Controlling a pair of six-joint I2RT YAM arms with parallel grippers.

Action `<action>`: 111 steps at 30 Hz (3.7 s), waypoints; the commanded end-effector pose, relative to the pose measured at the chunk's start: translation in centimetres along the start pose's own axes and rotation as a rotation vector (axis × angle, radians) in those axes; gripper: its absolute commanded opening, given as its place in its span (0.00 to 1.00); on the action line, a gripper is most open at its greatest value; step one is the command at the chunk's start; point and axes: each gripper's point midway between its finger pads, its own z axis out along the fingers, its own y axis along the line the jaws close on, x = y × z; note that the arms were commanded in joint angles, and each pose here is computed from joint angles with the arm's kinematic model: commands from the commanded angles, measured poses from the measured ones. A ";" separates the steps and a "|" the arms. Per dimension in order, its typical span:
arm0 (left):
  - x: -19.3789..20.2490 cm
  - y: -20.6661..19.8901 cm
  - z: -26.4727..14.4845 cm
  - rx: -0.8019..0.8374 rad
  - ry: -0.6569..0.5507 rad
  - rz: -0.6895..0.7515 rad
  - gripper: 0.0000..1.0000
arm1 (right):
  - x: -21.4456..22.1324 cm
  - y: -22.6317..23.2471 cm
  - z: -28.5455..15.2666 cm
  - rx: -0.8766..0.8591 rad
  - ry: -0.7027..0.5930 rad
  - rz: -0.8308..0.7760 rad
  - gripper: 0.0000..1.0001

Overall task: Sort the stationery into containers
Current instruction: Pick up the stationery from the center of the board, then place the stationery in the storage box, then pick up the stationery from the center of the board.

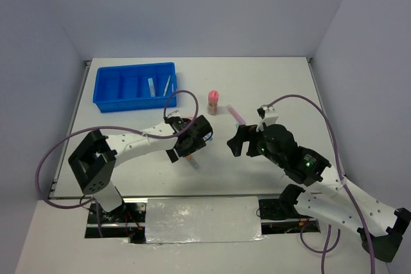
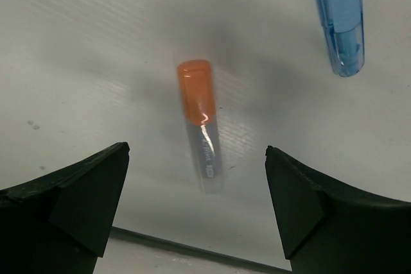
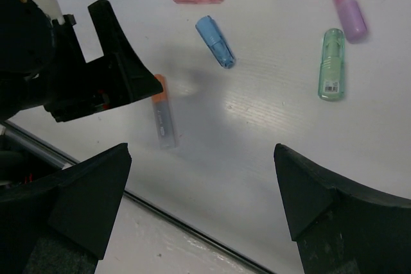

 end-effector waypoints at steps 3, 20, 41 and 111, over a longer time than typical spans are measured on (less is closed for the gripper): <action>1.5 -0.8 1.1 -0.070 0.041 -0.022 0.99 | 0.6 0.5 0.1 -0.025 0.021 0.024 1.00; 4.8 0.6 5.3 -0.160 0.115 0.056 0.53 | 1.1 0.6 0.4 -0.037 0.036 0.006 1.00; -30.4 -2.6 -2.1 -0.129 -0.612 0.574 0.09 | 1.2 2.4 0.9 -0.144 0.036 -0.023 1.00; -17.9 7.3 -8.4 0.468 -0.349 0.439 0.99 | 1.4 -19.0 21.9 0.440 0.543 -0.233 0.43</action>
